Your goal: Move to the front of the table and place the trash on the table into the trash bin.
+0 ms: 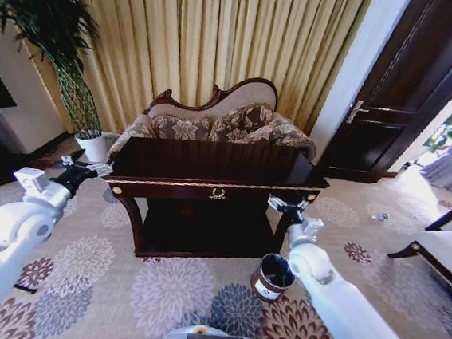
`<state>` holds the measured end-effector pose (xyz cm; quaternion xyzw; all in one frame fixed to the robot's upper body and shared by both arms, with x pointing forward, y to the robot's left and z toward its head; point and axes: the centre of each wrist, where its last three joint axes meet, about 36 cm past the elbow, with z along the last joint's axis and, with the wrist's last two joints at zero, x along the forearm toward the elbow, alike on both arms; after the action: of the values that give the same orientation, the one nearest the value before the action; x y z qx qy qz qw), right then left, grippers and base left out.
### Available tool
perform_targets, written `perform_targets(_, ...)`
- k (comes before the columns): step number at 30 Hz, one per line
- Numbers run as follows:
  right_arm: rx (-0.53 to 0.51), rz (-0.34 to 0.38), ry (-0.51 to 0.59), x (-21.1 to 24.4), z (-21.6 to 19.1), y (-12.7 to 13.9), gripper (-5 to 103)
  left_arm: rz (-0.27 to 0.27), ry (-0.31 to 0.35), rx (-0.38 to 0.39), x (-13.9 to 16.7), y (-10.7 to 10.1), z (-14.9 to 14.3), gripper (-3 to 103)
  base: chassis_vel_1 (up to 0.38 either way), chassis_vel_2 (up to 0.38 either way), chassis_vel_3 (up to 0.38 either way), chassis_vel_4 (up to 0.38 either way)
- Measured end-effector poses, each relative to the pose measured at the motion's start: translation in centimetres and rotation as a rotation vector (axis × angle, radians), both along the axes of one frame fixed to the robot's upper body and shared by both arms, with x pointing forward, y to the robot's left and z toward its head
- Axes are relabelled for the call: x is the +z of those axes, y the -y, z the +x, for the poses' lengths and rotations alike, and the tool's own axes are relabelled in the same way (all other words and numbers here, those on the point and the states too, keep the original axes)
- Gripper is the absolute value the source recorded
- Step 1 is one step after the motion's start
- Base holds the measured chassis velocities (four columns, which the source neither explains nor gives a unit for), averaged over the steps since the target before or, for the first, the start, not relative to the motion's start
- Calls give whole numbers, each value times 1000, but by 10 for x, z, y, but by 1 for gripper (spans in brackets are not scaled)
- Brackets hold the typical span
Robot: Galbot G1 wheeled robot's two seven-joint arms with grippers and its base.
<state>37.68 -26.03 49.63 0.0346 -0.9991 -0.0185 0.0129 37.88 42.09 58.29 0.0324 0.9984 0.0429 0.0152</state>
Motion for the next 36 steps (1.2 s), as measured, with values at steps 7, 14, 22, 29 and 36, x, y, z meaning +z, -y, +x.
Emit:
perform_targets(7, 123, 23, -27, 26, -30, -11, 100, -9, 27, -35, 7, -7, -2, 100, 0, 0, 0, 0)
perform_targets(14, 142, 14, -51, 14, -23, -9, 100, 8, 22, -66, 9, -8, 10, 100, 0, 0, 0, 0)
perform_targets(22, 122, -10, -18, 1, -7, 3, 100, 16, 17, -88, 5, -14, 14, 100, 0, 0, 0, 0)
perform_targets(29, 176, 1, 40, -19, 16, 24, 100, -15, 56, -152, -8, -32, 23, 100, 103, -100, -107, 107)
perform_targets(36, 142, -31, 57, -30, 28, 48, 100, -24, 38, -127, -24, -60, 25, 100, 220, -220, -216, 206)
